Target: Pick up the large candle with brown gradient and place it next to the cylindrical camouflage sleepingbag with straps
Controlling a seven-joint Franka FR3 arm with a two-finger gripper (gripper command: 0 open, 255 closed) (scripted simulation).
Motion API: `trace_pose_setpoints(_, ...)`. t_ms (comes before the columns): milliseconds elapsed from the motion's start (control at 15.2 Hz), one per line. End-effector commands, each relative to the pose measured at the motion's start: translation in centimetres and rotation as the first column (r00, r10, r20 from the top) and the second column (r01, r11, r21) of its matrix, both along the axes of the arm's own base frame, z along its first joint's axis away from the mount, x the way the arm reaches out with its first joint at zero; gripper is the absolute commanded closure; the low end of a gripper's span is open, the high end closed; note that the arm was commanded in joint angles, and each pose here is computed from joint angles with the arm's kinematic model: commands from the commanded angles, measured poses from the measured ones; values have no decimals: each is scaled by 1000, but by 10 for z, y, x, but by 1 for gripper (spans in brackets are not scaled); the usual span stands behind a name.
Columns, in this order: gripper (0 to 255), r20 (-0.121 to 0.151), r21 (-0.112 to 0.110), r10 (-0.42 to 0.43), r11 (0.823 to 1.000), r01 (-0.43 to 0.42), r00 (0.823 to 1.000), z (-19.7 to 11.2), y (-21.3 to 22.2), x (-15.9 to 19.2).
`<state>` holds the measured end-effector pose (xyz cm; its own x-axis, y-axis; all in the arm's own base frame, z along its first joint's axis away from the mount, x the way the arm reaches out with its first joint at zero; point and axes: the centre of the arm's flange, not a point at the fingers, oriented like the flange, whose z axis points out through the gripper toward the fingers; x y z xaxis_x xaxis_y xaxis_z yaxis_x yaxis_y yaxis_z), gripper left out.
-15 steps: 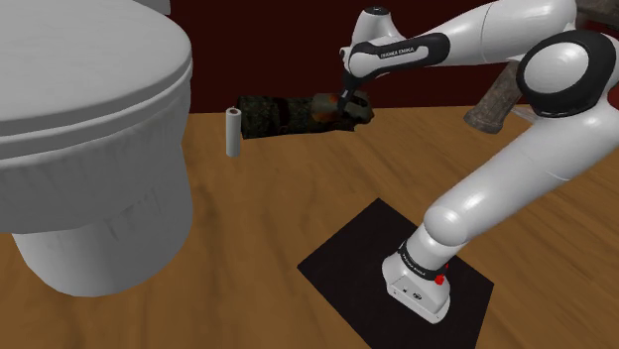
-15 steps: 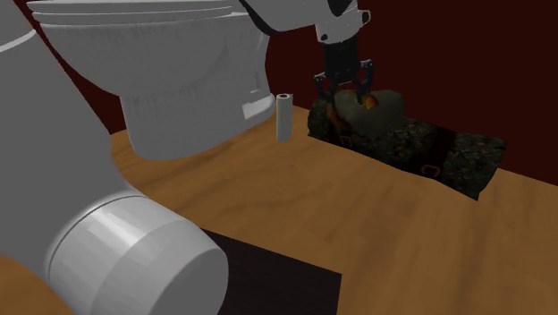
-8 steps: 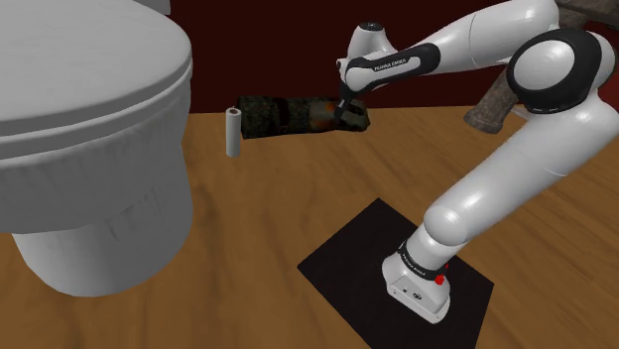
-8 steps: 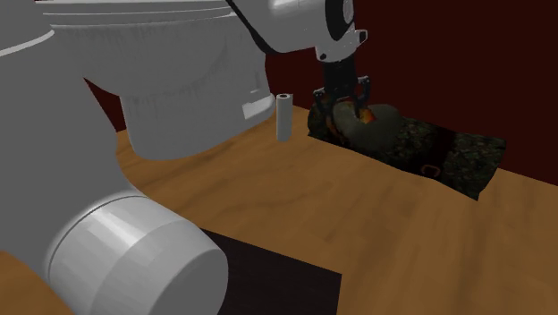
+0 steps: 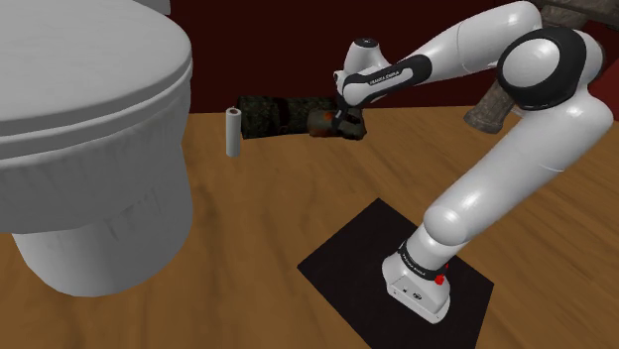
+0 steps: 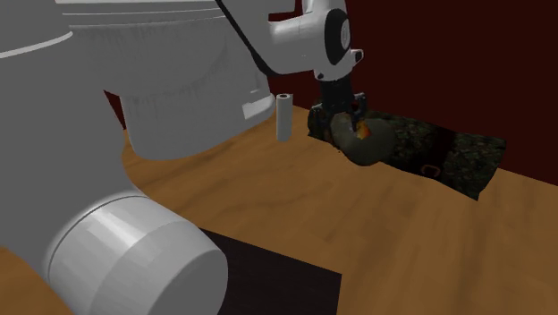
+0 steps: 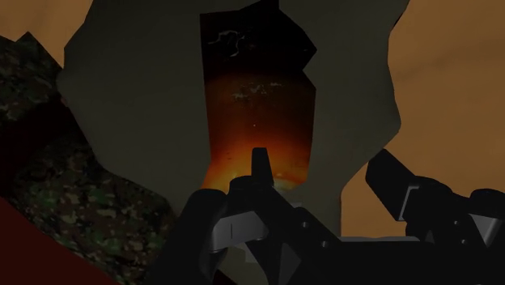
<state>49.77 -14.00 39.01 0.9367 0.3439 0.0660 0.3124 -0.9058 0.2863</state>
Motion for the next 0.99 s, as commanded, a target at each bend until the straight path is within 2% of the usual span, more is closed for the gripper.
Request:
trace_pose_setpoints(0, 255, 3, -1, 0, 1000, 0, 1000, -10, 0, 1)
trace_pose_setpoints(924, 255, 3, -1, 0, 1000, 0, 1000, -84, 0, 1)
